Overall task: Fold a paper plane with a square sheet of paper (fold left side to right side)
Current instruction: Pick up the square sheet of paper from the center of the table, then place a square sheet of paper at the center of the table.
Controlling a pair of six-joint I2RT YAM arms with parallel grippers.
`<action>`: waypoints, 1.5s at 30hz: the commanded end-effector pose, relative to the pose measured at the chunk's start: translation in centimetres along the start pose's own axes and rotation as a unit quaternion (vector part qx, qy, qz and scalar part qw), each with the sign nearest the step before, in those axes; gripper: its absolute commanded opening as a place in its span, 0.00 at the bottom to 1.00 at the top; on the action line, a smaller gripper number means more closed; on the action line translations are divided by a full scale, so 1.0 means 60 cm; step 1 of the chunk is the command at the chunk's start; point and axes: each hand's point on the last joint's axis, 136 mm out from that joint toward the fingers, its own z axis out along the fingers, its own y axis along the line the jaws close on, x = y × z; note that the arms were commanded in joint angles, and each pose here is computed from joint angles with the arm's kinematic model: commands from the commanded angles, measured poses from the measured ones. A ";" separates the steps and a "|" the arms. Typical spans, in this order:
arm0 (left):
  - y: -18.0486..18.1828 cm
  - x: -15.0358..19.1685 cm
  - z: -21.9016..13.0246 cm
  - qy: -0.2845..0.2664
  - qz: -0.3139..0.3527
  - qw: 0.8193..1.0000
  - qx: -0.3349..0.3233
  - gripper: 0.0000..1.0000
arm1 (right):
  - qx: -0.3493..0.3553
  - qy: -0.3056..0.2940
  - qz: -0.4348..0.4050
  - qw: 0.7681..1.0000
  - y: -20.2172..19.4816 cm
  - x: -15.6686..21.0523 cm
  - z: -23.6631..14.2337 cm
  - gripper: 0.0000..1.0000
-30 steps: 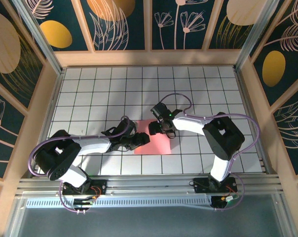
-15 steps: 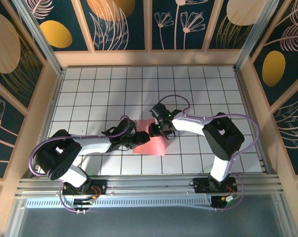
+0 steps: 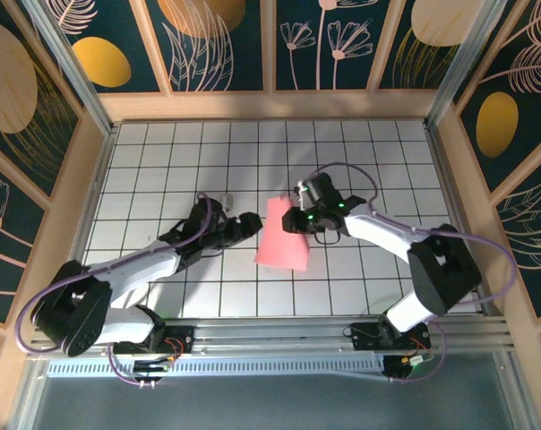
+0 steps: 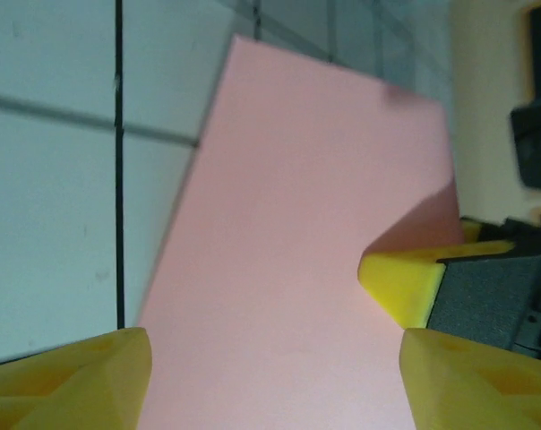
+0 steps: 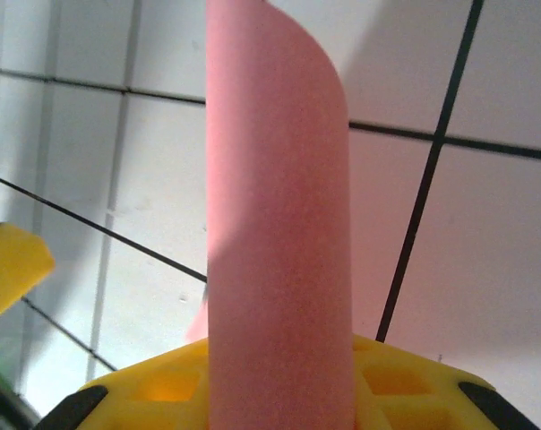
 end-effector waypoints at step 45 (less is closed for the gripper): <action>-0.284 -0.018 -0.168 0.012 0.297 0.881 0.367 0.33 | -0.409 -0.101 -0.135 0.897 0.265 -0.052 -0.321 0.20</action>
